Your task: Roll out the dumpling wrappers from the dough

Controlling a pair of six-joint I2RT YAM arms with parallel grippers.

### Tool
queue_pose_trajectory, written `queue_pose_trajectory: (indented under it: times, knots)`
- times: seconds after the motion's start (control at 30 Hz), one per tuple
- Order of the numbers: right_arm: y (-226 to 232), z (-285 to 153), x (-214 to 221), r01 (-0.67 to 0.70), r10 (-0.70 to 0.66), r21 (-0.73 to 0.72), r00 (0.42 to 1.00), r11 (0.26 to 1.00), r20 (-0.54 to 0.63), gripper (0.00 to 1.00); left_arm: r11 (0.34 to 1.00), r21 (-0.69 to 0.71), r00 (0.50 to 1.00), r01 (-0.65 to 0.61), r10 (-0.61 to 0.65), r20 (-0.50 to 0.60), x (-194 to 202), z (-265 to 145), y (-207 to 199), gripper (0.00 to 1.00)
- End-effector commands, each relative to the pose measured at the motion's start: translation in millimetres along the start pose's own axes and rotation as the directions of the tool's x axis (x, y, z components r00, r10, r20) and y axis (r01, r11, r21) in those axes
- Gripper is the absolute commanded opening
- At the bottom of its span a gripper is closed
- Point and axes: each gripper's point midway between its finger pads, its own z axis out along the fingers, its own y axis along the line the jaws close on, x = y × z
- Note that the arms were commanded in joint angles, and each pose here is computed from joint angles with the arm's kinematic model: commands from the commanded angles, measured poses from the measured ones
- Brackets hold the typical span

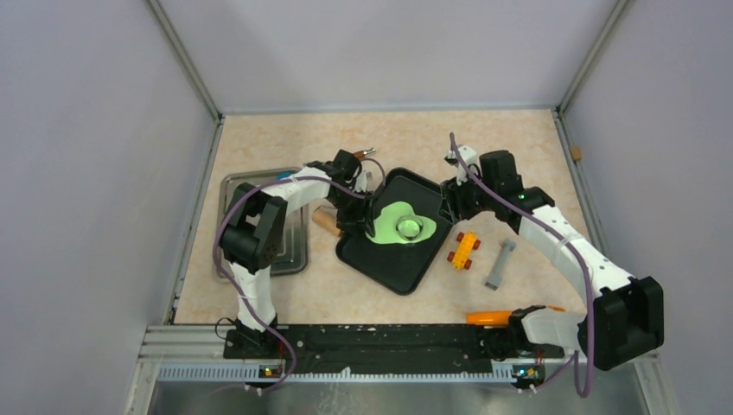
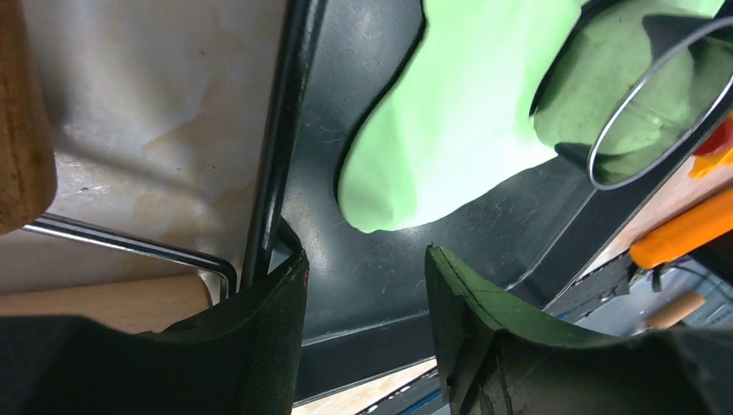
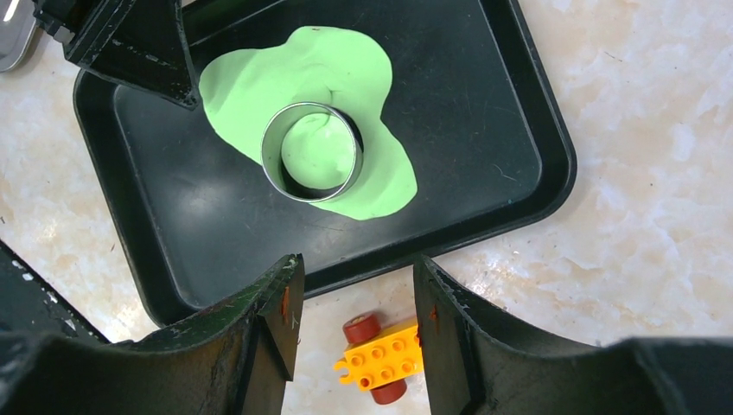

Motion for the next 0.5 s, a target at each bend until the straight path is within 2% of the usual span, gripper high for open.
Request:
queue_pose_trajectory:
  times: [0.0,0.13,0.23,0.3,0.37,0.47]
  knots:
    - [-2,-3,-33,0.003,-0.002,-0.004,0.997,1.000,0.074,0.50,0.996,-0.029,0.996,0.090,-0.089,0.027,-9,10,3,0.54]
    - [-4,-2,-39,0.010,-0.011,0.004,0.996,1.000,0.085,0.50,0.993,-0.024,0.993,0.113,-0.112,0.020,-17,17,2,0.46]
    - [-5,-1,-38,0.008,-0.008,0.005,0.997,1.000,0.079,0.50,0.994,0.003,0.994,0.110,-0.110,0.001,-21,26,-2,0.35]
    - [-5,1,-36,0.008,-0.009,0.003,0.997,1.000,0.073,0.50,0.995,0.000,0.995,0.103,-0.103,0.005,-26,27,-1,0.26]
    - [-6,2,-35,0.016,-0.016,0.003,0.997,1.000,0.070,0.50,0.996,-0.009,0.996,0.092,-0.092,0.013,-29,26,-1,0.11]
    - [-7,4,-36,0.035,-0.035,0.001,0.997,0.999,0.068,0.49,0.999,0.012,0.998,0.050,-0.050,0.027,-35,18,-8,0.01]
